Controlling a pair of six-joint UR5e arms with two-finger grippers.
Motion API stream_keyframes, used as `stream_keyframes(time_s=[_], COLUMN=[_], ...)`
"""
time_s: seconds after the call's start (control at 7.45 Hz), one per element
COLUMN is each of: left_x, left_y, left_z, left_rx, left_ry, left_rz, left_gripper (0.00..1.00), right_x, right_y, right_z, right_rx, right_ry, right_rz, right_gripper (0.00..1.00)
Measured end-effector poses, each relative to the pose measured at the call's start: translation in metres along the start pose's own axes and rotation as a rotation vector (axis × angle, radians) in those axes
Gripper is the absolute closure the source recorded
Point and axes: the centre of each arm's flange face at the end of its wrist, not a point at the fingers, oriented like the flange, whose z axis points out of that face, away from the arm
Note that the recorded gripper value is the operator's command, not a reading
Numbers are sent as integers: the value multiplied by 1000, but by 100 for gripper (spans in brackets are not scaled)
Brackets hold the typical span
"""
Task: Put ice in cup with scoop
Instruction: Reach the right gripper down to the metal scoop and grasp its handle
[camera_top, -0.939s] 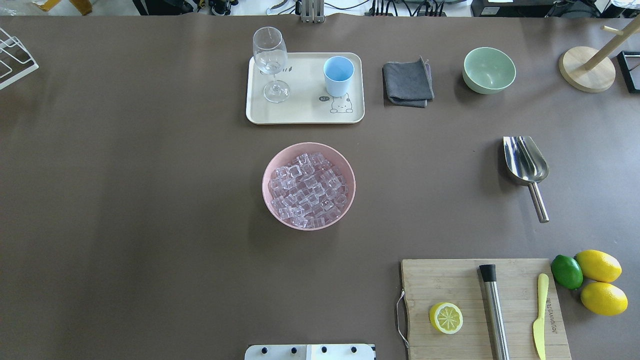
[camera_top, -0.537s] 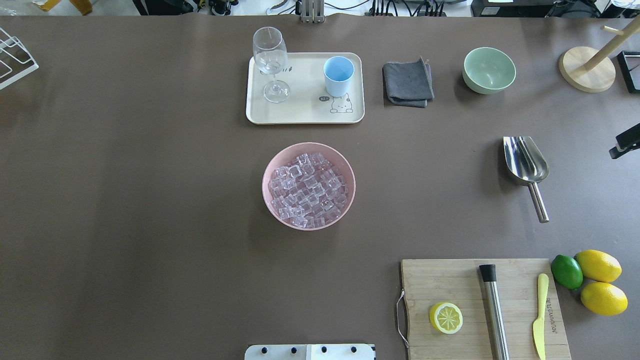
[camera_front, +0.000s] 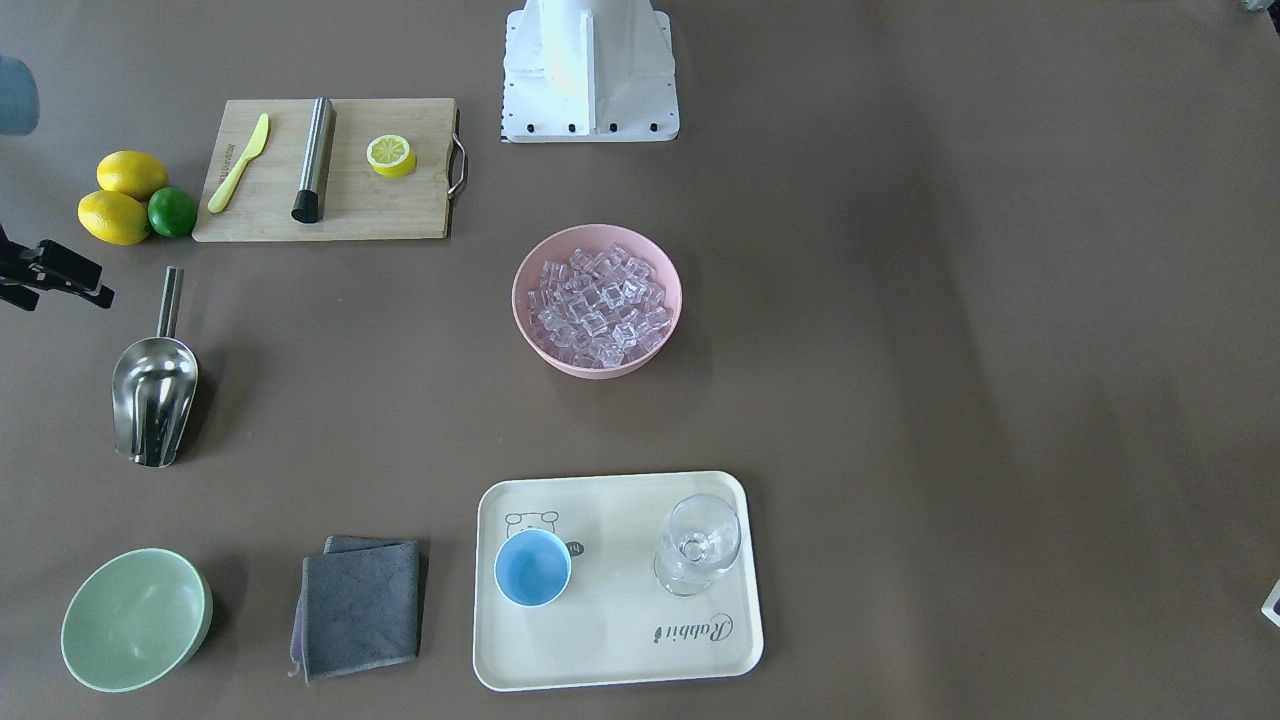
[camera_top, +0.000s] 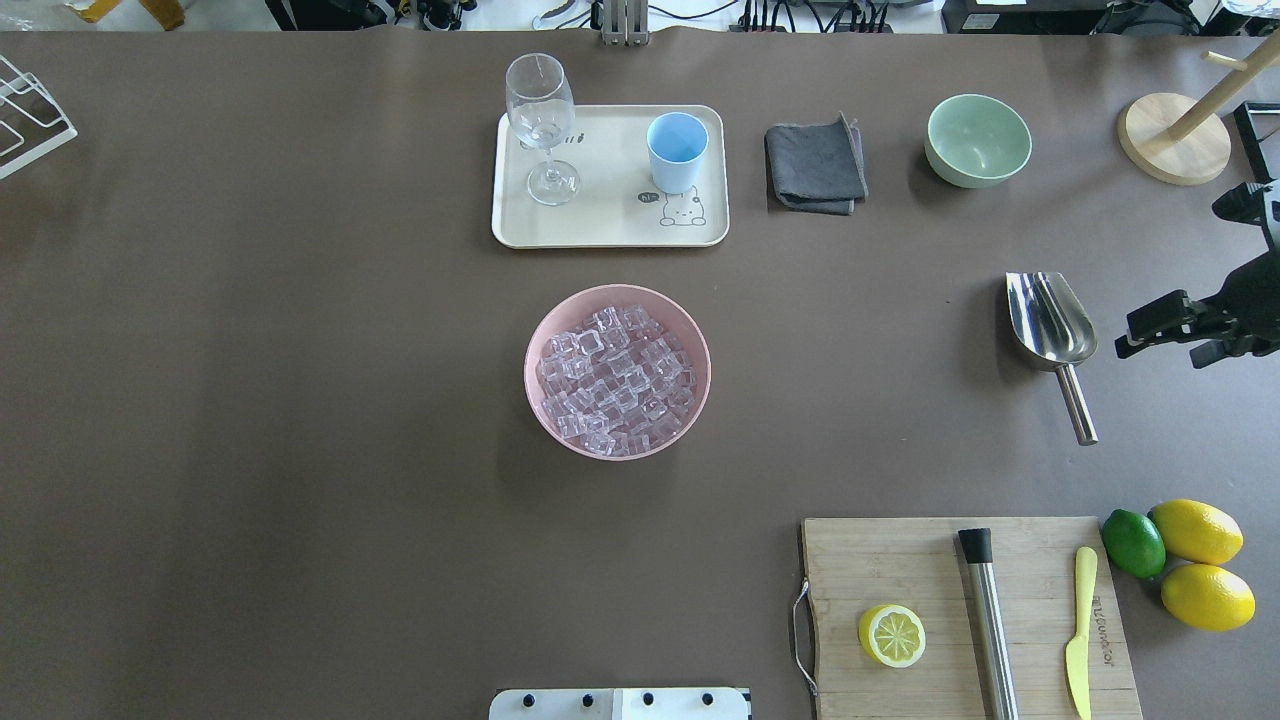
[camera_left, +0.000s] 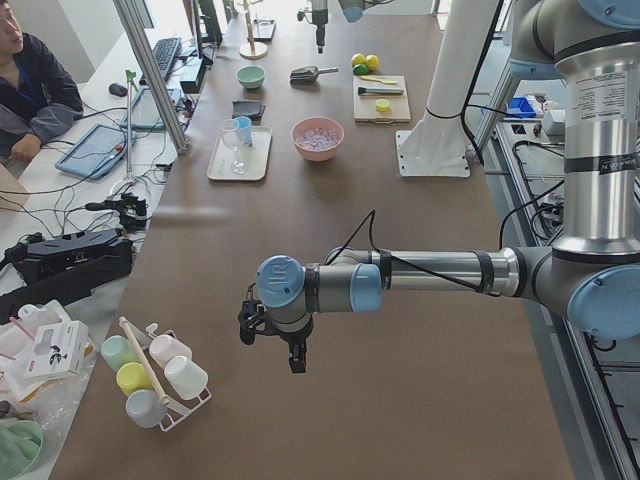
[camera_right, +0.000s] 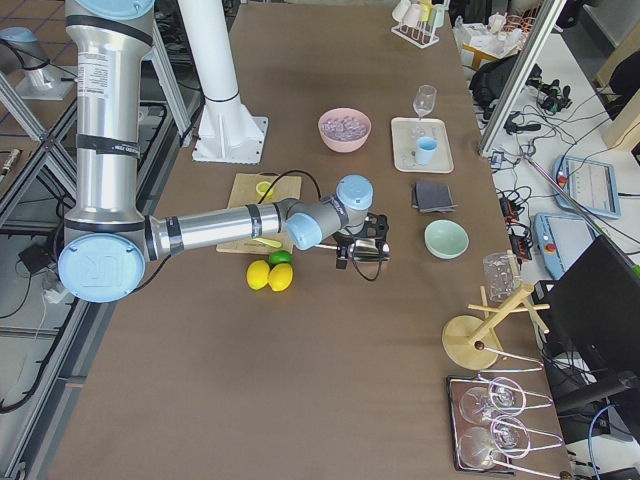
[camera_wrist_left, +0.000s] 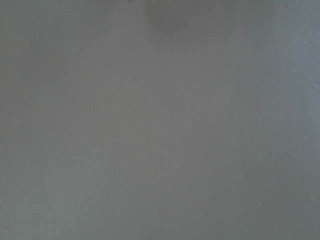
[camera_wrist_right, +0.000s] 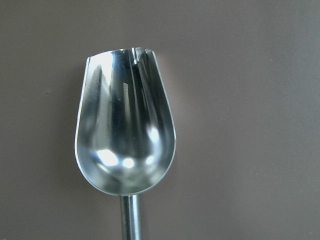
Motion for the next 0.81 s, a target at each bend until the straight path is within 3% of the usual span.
stream_keyframes(time_s=[0.27,0.81], left_x=[-1,-14], left_y=[0,12], left_z=[-1,-10], left_rx=[5,24], left_ry=[-5,5], left_rz=[7,74], left_gripper=[1,1], right_x=[-26,-41], right_y=[12,30], right_z=[22,67], right_rx=[-23,-67], right_ry=[4,72], right_rz=[12,-29], right_gripper=[1,2])
